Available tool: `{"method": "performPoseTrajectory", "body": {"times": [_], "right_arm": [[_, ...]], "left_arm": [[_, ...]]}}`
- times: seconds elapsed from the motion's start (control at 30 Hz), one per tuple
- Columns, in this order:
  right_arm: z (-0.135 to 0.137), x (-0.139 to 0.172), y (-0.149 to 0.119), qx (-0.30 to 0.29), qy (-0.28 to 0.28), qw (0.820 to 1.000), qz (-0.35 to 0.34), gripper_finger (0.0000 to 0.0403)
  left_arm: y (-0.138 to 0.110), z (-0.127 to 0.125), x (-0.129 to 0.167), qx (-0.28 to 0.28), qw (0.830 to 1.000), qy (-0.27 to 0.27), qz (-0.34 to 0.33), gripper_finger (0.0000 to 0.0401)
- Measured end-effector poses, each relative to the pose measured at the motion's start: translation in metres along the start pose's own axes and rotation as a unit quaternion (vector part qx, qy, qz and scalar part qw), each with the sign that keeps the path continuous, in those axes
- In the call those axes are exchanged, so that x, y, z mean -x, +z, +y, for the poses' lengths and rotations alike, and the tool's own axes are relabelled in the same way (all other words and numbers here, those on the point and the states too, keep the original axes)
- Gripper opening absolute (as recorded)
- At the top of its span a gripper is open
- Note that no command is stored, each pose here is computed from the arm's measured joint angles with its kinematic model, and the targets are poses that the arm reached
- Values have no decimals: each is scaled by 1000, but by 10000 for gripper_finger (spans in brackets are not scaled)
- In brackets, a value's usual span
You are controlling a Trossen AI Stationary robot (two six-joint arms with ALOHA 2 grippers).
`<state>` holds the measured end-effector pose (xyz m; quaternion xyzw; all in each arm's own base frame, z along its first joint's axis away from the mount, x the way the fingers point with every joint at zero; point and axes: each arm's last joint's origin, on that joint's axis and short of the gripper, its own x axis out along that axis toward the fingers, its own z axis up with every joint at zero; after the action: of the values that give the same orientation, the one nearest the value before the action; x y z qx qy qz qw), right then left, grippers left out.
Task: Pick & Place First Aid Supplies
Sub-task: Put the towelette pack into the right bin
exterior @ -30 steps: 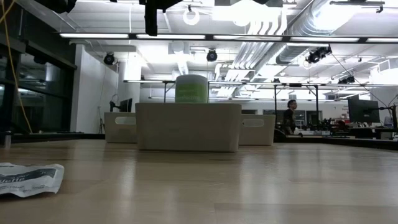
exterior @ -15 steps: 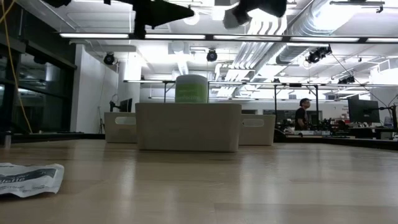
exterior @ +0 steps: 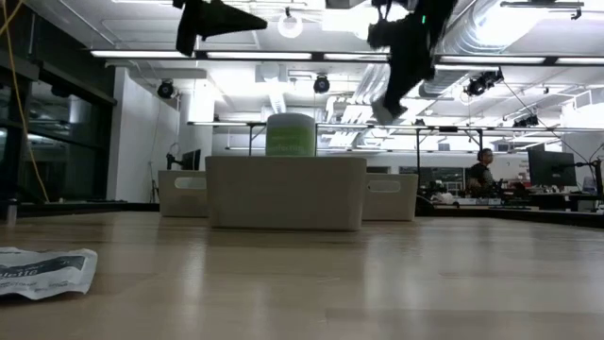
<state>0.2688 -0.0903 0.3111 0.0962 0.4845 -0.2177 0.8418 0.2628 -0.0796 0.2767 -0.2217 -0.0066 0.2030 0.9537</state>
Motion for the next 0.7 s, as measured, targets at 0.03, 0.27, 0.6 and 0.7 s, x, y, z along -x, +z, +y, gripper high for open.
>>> {"method": "performPoseTrajectory", "body": {"times": [0.03,0.27,0.6,0.7], "right_arm": [[-10,-7,-1,-7,4,1000,-2,0],[-80,-47,-17,-82,41,995,-44,0],[-117,-80,-43,-150,74,976,-140,0],[-116,-88,-48,-155,79,972,-156,0]], "left_arm": [[-1,0,0,8,1000,0,7,223],[-6,0,-1,52,998,-15,27,223],[-4,1,-1,89,996,0,13,223],[-4,1,-1,90,996,11,5,223]]}}
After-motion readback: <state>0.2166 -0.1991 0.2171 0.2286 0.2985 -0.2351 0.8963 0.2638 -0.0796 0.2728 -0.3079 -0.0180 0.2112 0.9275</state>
